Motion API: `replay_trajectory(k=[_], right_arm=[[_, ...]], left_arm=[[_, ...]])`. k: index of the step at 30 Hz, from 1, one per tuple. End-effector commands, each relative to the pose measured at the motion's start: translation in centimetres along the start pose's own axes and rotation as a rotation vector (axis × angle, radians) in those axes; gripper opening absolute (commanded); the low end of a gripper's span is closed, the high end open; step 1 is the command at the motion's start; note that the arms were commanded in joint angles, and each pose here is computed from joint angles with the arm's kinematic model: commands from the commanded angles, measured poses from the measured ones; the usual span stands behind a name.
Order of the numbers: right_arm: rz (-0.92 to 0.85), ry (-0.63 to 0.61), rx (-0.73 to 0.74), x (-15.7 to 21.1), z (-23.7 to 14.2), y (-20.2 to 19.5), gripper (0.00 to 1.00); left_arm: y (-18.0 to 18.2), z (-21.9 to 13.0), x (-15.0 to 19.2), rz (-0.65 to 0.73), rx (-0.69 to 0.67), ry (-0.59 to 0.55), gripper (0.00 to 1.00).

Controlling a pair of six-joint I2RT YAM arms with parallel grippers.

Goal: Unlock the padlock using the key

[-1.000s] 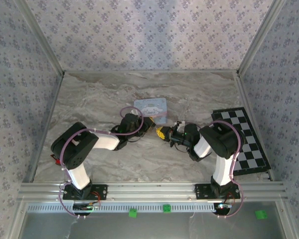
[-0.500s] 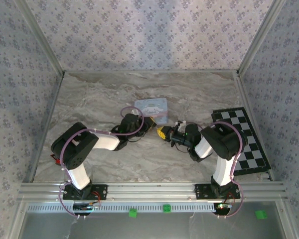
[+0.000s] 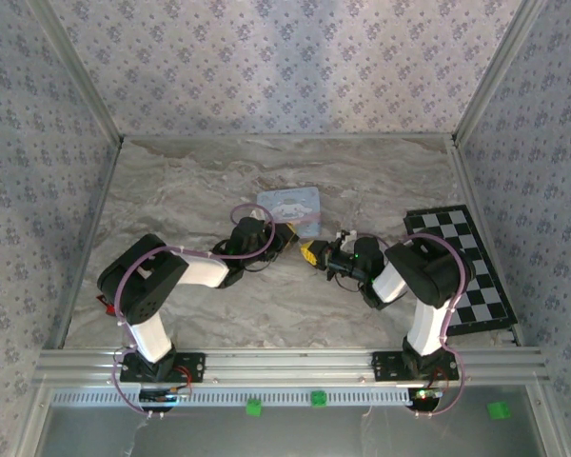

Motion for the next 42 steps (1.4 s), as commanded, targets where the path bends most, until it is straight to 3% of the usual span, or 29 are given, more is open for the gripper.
replay_trajectory(k=[1,12,25,42], right_arm=[[-0.053,-0.078,-0.053,-1.1,0.4,1.7,0.02],[-0.095,-0.028,-0.109,-0.1,1.6,3.5,0.0],[-0.091,-0.071,-0.07,-1.0,0.4,2.2,0.0],[-0.087,-0.046,-0.006,0.1,0.5,0.3,0.0]], left_arm=[[-4.0,-0.5,4.3,0.046,0.165,0.281,0.0],[-4.0,-0.3,4.5,0.049,0.164,0.29,0.0],[-3.7,-0.3,4.8,0.072,0.126,0.301,0.0],[-2.1,0.4,4.8,0.107,0.003,0.291,0.16]])
Point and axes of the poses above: each hand's point on the last joint's axis, 136 mm out from that joint toward the fingers, its own z axis out along the fingers, its own y axis along the line the jaws close on, x = y × z, the point moved 10 cm from there along -z, back along the fingers, and after that the axes turned 11 degrees about -z, right-handed, at the moved point
